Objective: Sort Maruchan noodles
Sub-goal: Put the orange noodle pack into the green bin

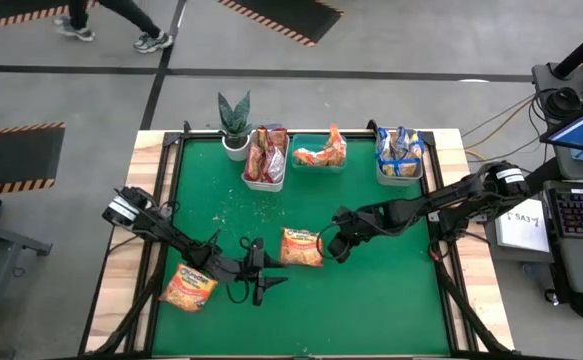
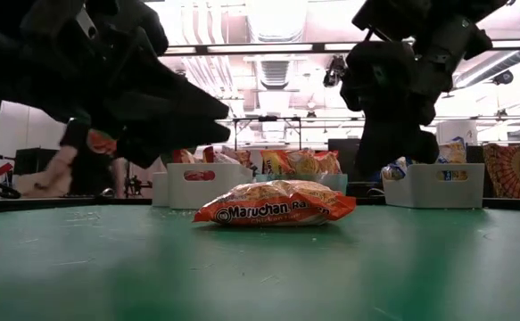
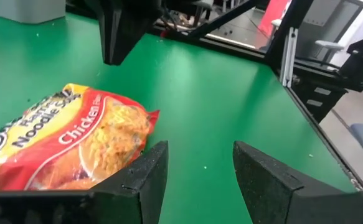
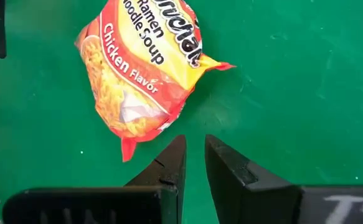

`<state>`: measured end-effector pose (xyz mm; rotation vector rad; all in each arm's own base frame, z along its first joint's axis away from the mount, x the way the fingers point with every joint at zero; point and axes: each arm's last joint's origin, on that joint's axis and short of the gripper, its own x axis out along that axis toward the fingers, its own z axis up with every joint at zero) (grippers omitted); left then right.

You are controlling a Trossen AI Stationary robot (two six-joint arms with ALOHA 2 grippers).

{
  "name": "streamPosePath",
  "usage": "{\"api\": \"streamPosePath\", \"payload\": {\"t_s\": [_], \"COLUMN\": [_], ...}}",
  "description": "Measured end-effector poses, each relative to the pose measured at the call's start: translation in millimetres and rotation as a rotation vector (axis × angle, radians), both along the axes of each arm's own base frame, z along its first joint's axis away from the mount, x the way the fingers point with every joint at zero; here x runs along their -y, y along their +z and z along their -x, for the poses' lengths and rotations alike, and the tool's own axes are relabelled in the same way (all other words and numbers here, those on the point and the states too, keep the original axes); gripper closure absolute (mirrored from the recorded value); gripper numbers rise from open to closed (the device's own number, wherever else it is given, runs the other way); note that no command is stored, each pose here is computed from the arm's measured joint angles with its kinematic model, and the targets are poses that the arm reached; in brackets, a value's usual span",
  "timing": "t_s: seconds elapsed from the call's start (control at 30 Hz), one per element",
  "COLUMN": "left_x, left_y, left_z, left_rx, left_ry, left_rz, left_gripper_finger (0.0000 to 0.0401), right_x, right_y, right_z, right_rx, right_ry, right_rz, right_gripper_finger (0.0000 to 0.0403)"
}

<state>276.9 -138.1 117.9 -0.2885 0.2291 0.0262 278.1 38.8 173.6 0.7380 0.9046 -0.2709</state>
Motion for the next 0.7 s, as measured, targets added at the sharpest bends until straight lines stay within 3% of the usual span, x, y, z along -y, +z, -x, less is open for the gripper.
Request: {"api": "streamPosePath", "payload": {"t_s": [0.33,0.53,0.7], "left_x": [-5,-6,-3], "left_y": [-2,6,4], "left_z": [-2,-12,-14], "left_rx": [-0.008,0.025,-0.007], "left_ry": [0.031,0.045,0.029], "left_rz": [0.034,0.047,0.018], "left_gripper_finger": [0.0237,0.0237,0.0237], "right_x": [1,1,1], "right_y": [-3,-1,-2], "right_z": [4,0,0], "right_rx": [-0.046,0.001,-0.014], "right_ry": [0.035,0.021,0.011], "right_rz": [0.034,0.021,0.013], "right_gripper_finger": [0.0353,0.0353,0.0327]}}
